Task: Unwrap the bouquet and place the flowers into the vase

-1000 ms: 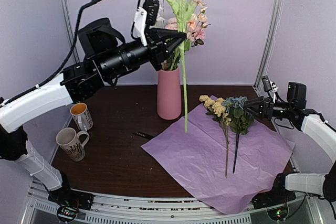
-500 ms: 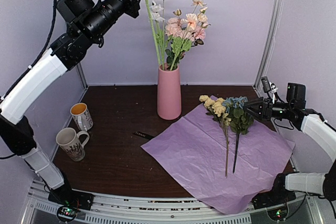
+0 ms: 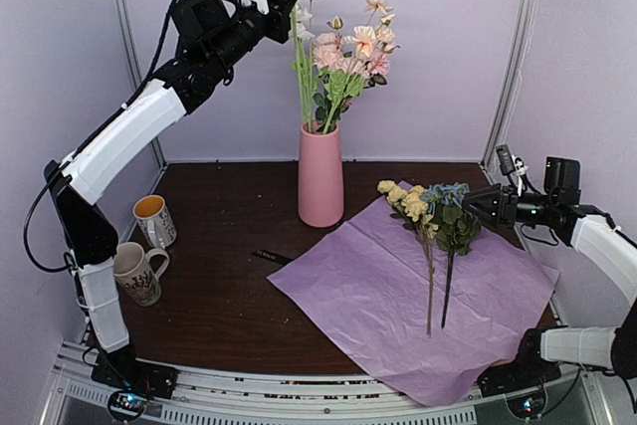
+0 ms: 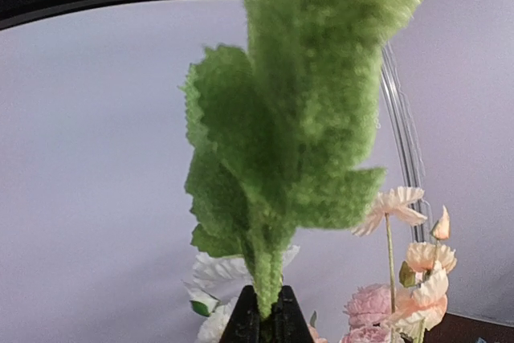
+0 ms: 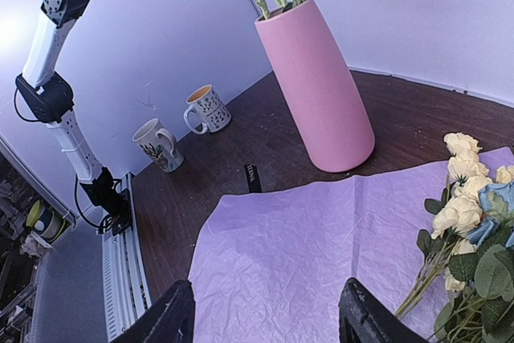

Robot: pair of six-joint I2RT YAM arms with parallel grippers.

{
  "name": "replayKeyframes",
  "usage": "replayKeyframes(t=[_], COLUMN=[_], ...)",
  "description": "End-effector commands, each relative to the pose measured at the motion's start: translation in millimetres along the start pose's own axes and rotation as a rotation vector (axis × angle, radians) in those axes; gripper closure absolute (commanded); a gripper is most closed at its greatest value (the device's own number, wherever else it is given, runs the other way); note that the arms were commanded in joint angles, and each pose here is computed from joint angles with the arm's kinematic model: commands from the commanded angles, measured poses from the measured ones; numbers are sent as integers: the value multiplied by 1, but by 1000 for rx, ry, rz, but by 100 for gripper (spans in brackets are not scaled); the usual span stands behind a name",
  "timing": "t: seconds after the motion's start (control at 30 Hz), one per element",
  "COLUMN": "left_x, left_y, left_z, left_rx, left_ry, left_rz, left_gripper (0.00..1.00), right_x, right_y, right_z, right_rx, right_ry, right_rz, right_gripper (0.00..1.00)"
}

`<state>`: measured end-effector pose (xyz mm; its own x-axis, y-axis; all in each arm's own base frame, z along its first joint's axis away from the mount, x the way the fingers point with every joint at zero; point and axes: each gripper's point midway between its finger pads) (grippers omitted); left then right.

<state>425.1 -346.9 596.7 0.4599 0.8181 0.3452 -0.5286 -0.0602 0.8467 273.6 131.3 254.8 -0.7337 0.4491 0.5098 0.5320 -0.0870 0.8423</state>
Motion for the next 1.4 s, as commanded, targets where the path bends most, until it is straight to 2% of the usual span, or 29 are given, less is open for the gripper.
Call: replayKeyframes(t=[0.0,0.17,0.27,0.33,0.53,0.7,0.8,1.0,1.13,1.37], left_x=[-6,-20,-20,-12,20,32,31,23,13,-8], left_y=[-5,-34,-34,-22,49,89,96,79,55,-19], left_z=[-5,-4,-5,-8,-33,-60,-64,-49,-23,9], left_rx=[-27,15,14,0,-86,-174,-190,-175,-123,22], left_ry=[-21,-43,-43,-23,27,25,5,-4,-16,-21], left_rz=[-83,-116,-96,-67,0,-84,-126,-142,-113,-39], left_gripper=[100,100,100,100,100,100,100,100,100,100], right_x=[-2,-6,-7,-7,-8,-8,-7,-5,-3,-1], right_y=[8,6,4,4,4,4,4,5,5,5], right_z=[-2,0,0,1,1,1,1,0,0,-1], right_rx=[-8,4,11,12,14,16,15,14,11,14], right_ry=[-12,-2,-1,0,1,5,3,4,5,6], right_rz=[-21,0,1,2,7,8,4,-3,-11,-24], right_gripper=[39,39,39,39,39,39,39,39,39,39])
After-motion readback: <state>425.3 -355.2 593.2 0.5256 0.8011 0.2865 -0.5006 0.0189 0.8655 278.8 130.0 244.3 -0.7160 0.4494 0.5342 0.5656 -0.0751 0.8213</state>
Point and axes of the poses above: each gripper's point midway between its finger pads, its own z axis out along the fingers, its own x axis along the line the jaws close on, y = z × x, and after that the axes turned 6 degrees about z, right-handed
